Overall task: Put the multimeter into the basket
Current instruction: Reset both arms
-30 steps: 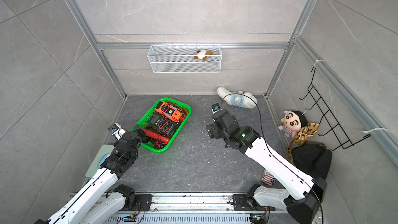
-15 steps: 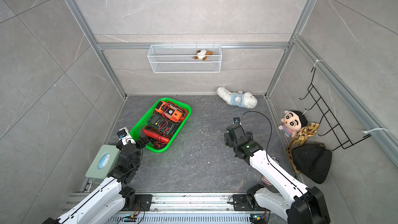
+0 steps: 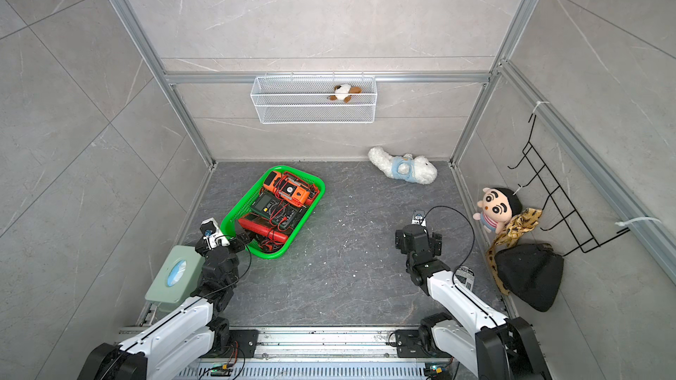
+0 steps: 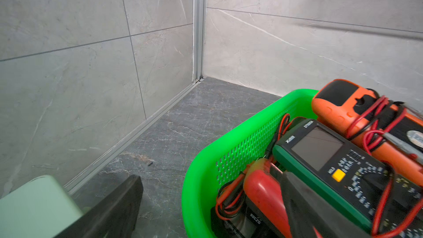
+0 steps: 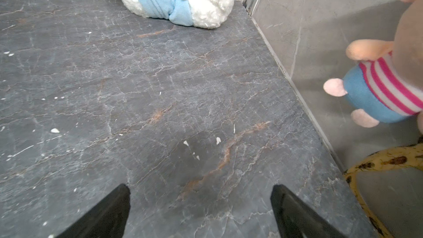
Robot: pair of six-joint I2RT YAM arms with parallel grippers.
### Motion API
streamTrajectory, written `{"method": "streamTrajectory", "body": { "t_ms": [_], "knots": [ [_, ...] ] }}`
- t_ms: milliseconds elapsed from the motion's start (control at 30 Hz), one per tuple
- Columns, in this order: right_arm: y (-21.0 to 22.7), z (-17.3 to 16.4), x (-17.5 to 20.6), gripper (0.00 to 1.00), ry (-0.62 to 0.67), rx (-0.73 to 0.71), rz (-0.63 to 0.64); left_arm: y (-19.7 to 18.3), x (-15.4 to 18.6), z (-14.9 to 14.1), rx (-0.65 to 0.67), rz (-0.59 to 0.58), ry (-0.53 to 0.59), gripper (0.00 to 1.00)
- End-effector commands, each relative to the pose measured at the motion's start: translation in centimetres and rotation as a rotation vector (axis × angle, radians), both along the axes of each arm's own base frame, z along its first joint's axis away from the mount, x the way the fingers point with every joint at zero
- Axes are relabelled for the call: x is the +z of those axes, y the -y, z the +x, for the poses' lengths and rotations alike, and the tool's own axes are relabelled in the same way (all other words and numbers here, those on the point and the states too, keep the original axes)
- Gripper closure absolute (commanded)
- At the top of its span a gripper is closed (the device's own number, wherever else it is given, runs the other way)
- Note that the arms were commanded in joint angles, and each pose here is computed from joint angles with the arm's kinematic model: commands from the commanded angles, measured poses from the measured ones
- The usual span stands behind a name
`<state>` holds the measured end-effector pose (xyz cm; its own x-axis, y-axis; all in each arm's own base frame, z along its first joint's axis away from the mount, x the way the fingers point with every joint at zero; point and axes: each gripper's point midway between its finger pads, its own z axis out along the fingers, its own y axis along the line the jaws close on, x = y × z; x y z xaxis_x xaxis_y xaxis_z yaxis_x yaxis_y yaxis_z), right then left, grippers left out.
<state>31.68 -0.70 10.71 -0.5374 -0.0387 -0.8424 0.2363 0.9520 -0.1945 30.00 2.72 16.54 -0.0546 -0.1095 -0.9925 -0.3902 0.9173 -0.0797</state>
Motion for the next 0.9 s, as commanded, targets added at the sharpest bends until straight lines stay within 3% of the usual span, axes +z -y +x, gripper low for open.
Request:
{"method": "streamTrajectory", "body": {
  "t_ms": [0, 533, 867],
  "knots": [
    [0.9, 1.9, 1.5, 0.0, 0.111, -0.025, 0.005, -0.9, 1.3, 0.3, 0.003, -0.022, 0.093, 0.02],
    [2.8, 4.7, 0.9, 0.0, 0.214, 0.016, 0.114, -3.4, -1.8, 2.7, 0.031, 0.009, 0.036, 0.02],
    [1.2, 6.8, -1.0, 0.0, 0.254, 0.157, 0.155, -5.4, -2.9, 2.8, 0.108, -0.042, 0.034, 0.02]
  ]
}}
